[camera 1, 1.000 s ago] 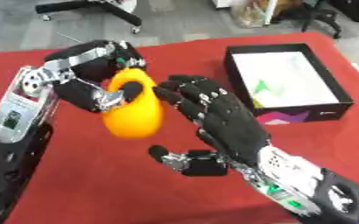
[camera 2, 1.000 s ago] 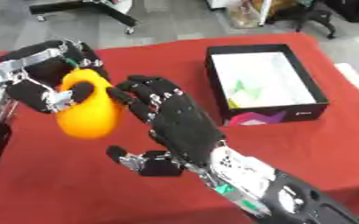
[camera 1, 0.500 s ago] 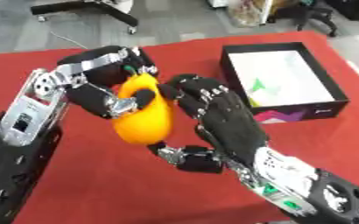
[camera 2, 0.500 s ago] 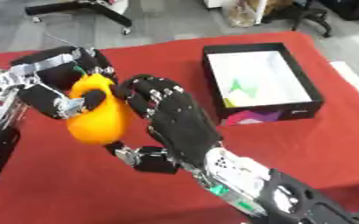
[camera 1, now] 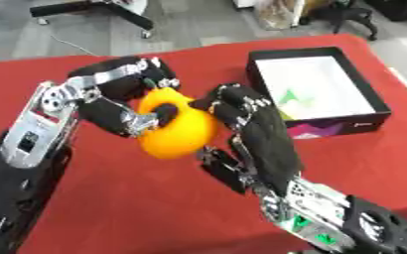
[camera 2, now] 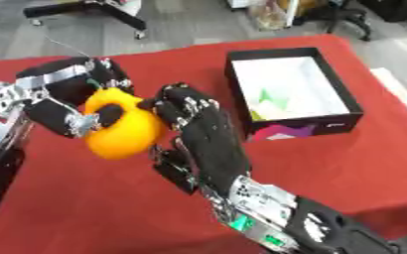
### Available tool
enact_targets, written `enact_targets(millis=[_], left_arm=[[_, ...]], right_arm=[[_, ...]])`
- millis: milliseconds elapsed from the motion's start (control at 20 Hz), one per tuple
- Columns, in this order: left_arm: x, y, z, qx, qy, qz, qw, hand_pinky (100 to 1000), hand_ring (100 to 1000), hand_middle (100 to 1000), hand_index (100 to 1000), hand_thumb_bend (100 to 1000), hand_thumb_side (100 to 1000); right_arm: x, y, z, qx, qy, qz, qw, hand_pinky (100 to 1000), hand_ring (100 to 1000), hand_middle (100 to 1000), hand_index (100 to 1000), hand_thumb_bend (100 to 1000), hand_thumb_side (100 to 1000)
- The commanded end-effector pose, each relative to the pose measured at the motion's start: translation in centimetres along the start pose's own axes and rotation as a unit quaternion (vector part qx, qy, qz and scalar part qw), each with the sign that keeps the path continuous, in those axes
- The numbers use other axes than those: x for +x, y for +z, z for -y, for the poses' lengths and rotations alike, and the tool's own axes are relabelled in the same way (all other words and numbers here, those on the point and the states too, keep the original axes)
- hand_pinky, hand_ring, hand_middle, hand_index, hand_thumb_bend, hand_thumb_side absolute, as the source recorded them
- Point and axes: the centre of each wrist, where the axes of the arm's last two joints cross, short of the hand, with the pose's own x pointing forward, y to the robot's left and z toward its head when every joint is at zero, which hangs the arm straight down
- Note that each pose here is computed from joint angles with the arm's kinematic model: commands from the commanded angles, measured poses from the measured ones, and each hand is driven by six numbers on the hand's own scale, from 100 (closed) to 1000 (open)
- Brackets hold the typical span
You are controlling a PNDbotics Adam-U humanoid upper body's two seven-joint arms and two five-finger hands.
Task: Pick up the objects with one hand, pass them to the other hand, and then place them into the box on the other side of the table.
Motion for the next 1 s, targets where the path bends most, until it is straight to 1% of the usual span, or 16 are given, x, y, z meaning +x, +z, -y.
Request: enact_targets(millis=[50, 100, 150, 200, 250, 300, 350, 400, 450, 500, 600, 700, 800, 900, 1000], left_arm=[[0.4, 0.5, -0.8, 0.008, -0.015, -0.007, 1.000, 596, 423, 340, 434, 100, 279], [0.3, 0.7, -0.8, 0.010, -0.016, -0.011, 1.000, 612, 455, 395, 486, 100, 272], [0.2, 0.8, -0.8, 0.011, -0.016, -0.015, 1.000, 615, 461, 405, 495, 100, 271], [0.1, 1.0, -0.8, 0.013, -0.018, -0.021, 1.000, 637, 497, 464, 556, 100, 325], [0.0, 1.3, -0.8, 0.015, -0.021, -0.025, 0.999, 644, 506, 477, 572, 100, 369], [-0.2, 1.7, -0.9, 0.022, -0.025, -0.032, 0.999, 648, 524, 509, 611, 100, 452], [-0.5, 2.4, -1.1, 0.031, -0.028, -0.039, 0.998, 651, 536, 523, 626, 100, 481], [-0.7, 3.2, -1.2, 0.045, -0.031, -0.047, 0.997, 665, 579, 577, 680, 100, 588], [-1.0, 4.1, -1.4, 0.063, -0.032, -0.055, 0.996, 670, 590, 588, 693, 100, 610], [-1.1, 5.2, -1.6, 0.085, -0.035, -0.065, 0.994, 693, 641, 642, 730, 100, 678], [-1.3, 7.4, -1.8, 0.134, -0.036, -0.077, 0.987, 709, 674, 681, 765, 100, 766], [-1.1, 9.5, -2.0, 0.181, -0.037, -0.091, 0.979, 715, 684, 699, 773, 100, 811], [-0.9, 11.5, -1.9, 0.221, -0.027, -0.095, 0.970, 712, 685, 704, 773, 100, 830], [-0.6, 13.5, -1.4, 0.255, -0.017, -0.100, 0.961, 702, 676, 694, 765, 100, 840], [-0.3, 15.3, -0.8, 0.292, -0.007, -0.108, 0.950, 685, 657, 672, 748, 100, 844]], right_arm=[[0.0, -0.5, 0.6, -0.027, -0.009, -0.001, 1.000, 351, 635, 488, 410, 100, 100], [0.0, -0.6, 0.6, -0.030, -0.008, -0.001, 1.000, 393, 633, 479, 381, 100, 100], [-0.1, -0.6, 0.6, -0.034, -0.006, -0.001, 0.999, 395, 633, 478, 379, 100, 100], [-0.2, -0.7, 0.6, -0.037, -0.004, -0.002, 0.999, 407, 632, 472, 361, 100, 100], [-0.3, -0.7, 0.7, -0.040, -0.003, -0.002, 0.999, 410, 632, 470, 357, 100, 100], [-0.4, -0.6, 0.7, -0.042, -0.001, -0.004, 0.999, 415, 635, 468, 351, 100, 100], [-0.6, -0.6, 0.8, -0.044, 0.000, -0.006, 0.999, 416, 636, 467, 350, 100, 100], [-0.8, -0.5, 0.9, -0.045, -0.002, -0.012, 0.999, 413, 645, 461, 352, 100, 100], [-1.1, -0.4, 1.0, -0.044, -0.005, -0.022, 0.999, 411, 647, 460, 352, 100, 100], [-1.6, -0.1, 1.2, -0.044, -0.005, -0.032, 0.998, 411, 649, 458, 352, 100, 100], [-2.8, 0.4, 1.8, -0.047, 0.004, -0.054, 0.997, 408, 654, 454, 351, 100, 100], [-4.1, 0.8, 2.5, -0.055, 0.019, -0.078, 0.995, 406, 657, 452, 350, 100, 100], [-5.6, 1.2, 3.5, -0.066, 0.039, -0.106, 0.991, 403, 662, 447, 352, 100, 100], [-7.4, 1.3, 4.8, -0.070, 0.070, -0.143, 0.985, 401, 670, 448, 360, 100, 100], [-9.1, 1.4, 6.3, -0.071, 0.109, -0.183, 0.975, 395, 678, 444, 376, 100, 100]])
